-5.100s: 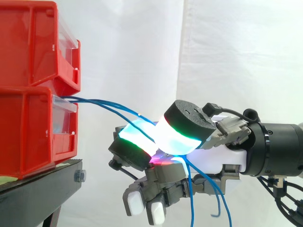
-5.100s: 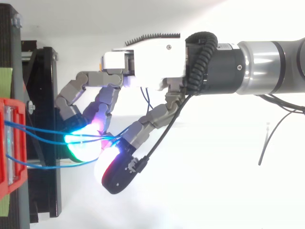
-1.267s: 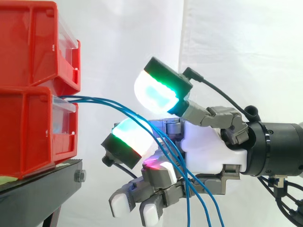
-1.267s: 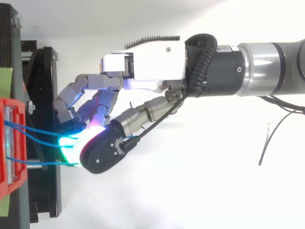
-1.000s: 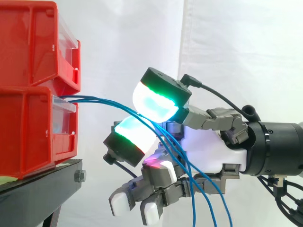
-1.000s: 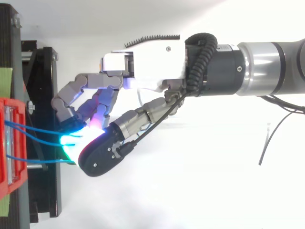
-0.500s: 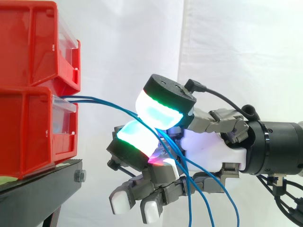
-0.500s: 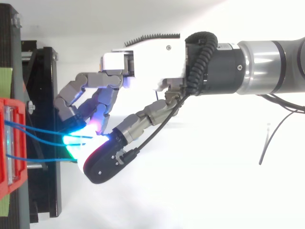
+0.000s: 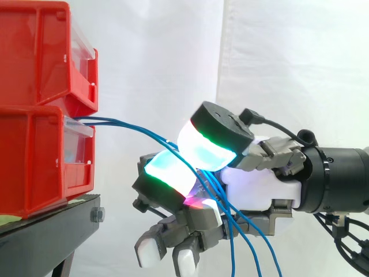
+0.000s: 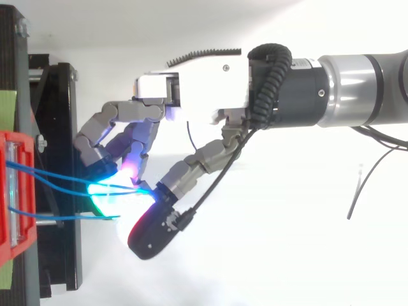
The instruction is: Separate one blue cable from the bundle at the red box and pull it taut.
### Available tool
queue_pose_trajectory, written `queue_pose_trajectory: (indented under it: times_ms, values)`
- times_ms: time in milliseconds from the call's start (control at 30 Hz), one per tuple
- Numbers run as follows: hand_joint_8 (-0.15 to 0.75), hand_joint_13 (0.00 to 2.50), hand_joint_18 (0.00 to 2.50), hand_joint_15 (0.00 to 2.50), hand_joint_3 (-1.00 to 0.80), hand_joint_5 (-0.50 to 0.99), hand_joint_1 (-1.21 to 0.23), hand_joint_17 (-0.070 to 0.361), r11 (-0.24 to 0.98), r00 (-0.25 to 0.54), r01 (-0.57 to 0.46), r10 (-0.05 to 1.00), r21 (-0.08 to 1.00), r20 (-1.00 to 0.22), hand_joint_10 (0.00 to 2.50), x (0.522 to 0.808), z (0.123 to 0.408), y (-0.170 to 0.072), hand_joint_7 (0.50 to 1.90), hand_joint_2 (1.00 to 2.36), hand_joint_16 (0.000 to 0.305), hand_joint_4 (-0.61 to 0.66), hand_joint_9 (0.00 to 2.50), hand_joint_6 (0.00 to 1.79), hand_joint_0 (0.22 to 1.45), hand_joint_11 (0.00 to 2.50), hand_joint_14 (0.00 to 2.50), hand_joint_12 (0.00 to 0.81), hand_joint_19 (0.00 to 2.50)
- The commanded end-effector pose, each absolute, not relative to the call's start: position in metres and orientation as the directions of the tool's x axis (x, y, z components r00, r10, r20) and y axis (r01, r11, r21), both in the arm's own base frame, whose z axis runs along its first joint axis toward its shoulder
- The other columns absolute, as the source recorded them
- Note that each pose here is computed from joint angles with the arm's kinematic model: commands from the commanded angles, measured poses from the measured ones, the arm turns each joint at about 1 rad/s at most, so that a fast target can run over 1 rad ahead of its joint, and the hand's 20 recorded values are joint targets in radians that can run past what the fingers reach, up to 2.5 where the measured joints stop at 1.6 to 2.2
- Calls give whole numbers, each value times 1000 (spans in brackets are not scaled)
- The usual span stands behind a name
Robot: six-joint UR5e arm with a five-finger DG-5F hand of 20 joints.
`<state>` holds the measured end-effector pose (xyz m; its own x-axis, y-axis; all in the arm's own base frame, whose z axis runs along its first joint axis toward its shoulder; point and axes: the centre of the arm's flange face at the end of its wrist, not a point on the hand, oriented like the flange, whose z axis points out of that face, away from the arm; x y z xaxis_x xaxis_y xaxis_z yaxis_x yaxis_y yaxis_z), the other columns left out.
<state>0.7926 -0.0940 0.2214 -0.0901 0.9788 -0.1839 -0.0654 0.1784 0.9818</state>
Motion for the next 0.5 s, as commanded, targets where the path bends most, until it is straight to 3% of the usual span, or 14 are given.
queue_pose_trajectory:
  times_ms: [0, 133, 233, 333, 400, 467]
  values:
    - [332, 688, 724, 510, -500, -128, -860, 118, 183, -89, -64, 978, 981, -188, 21, 792, 224, -95, 1239, 1000, 53, 63, 1166, 884, 481, 1071, 19, 377, 668]
    - [347, 692, 741, 512, -500, -126, -866, 129, 195, -86, -70, 976, 978, -201, 20, 791, 232, -96, 1219, 1000, 57, 64, 1162, 881, 431, 1039, 18, 397, 651]
    - [359, 687, 752, 510, -500, -125, -783, 135, 197, -84, -70, 976, 978, -202, 20, 789, 239, -97, 1172, 1000, 60, 75, 1164, 875, 409, 1030, 18, 410, 658]
    - [337, 668, 704, 501, -500, -121, -563, 123, 198, -78, -71, 976, 978, -204, 22, 789, 245, -99, 1092, 1000, 54, 58, 1164, 856, 478, 1003, 20, 385, 685]
    - [301, 666, 663, 513, -500, -118, -454, 106, 198, -78, -71, 976, 978, -204, 24, 789, 246, -99, 1092, 1000, 47, 42, 1177, 835, 594, 1009, 20, 352, 721]
    - [303, 667, 663, 517, -500, -116, -451, 105, 198, -76, -70, 976, 978, -204, 24, 789, 246, -100, 1115, 1000, 47, 46, 1173, 824, 619, 999, 21, 350, 725]
